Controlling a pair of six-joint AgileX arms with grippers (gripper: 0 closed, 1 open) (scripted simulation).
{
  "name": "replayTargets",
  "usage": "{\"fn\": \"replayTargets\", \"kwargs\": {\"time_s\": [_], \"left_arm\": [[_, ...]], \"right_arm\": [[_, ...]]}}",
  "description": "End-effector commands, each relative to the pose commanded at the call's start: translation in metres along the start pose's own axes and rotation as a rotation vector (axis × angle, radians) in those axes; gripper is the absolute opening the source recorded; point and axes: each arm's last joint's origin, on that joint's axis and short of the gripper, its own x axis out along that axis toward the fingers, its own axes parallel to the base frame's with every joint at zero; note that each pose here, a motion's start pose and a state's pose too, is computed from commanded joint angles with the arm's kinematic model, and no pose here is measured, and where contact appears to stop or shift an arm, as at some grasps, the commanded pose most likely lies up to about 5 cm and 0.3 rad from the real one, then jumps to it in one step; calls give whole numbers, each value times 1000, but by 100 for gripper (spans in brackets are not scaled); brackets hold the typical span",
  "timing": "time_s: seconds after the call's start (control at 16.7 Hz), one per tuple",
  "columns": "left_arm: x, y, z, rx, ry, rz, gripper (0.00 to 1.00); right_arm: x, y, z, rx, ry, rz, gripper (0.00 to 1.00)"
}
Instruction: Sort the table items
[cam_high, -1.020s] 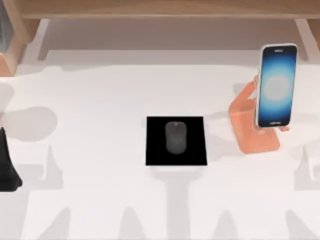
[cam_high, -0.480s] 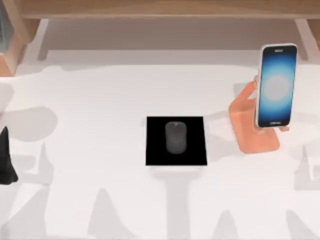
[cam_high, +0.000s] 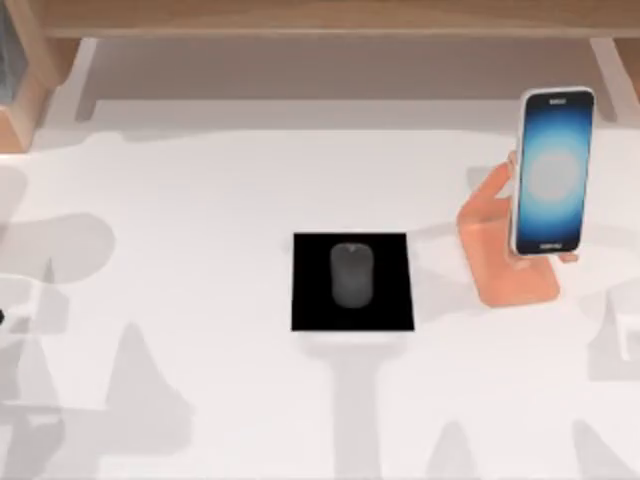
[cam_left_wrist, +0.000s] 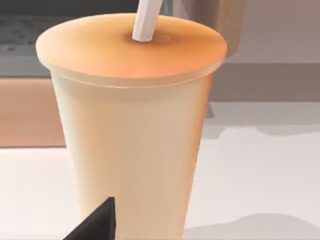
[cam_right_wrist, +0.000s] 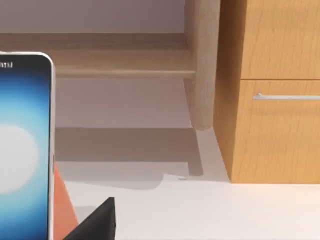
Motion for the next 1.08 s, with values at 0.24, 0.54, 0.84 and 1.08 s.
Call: {"fn": "replayTargets", "kwargs": {"time_s": [0.24,0.54,0.84,1.08], "left_arm": [[32,22,-7,-3,-12,36,100],[61,34,-11,10,-45,52,100],[61,35,-11,10,-46,54,100],[76,36,-10,11,-48,52,100]], "right_arm": [[0,0,0,0,0,0,100],[0,0,0,0,0,0,100],[0,0,0,0,0,0,100],[0,0,0,0,0,0,100]]}}
